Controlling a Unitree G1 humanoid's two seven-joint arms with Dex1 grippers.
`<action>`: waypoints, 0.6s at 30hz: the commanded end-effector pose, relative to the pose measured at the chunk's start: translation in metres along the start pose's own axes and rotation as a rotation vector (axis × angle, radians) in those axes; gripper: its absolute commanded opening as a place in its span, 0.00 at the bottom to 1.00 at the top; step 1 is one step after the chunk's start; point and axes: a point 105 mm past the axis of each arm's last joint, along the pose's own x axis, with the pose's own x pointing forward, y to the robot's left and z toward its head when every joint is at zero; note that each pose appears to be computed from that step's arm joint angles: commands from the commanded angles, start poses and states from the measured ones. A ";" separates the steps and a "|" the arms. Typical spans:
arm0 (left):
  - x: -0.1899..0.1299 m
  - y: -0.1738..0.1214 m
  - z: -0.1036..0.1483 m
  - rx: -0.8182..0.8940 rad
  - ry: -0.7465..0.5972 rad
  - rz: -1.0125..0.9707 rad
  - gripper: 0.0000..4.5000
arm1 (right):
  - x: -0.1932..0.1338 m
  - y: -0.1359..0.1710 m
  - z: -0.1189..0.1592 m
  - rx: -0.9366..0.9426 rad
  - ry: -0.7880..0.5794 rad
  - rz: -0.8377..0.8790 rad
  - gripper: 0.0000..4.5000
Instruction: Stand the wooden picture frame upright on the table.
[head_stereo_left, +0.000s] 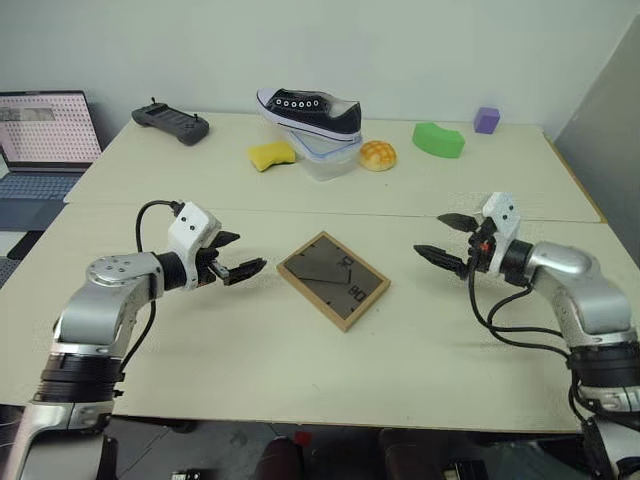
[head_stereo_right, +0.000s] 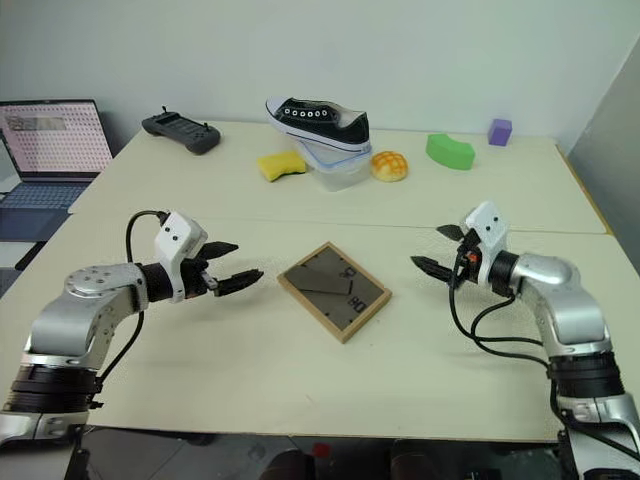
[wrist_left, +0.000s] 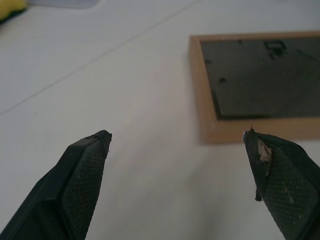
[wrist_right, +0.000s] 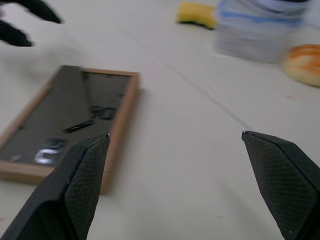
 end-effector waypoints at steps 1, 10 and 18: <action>-0.004 -0.005 0.021 0.111 -0.016 -0.052 1.00 | 0.001 -0.001 0.010 -0.044 0.018 0.096 1.00; -0.014 -0.007 0.020 -0.002 -0.039 -0.034 0.92 | 0.027 -0.016 0.006 -0.099 0.040 0.088 0.91; -0.015 -0.019 0.006 -0.105 -0.032 0.003 0.57 | 0.058 -0.028 -0.009 -0.118 0.057 0.014 0.53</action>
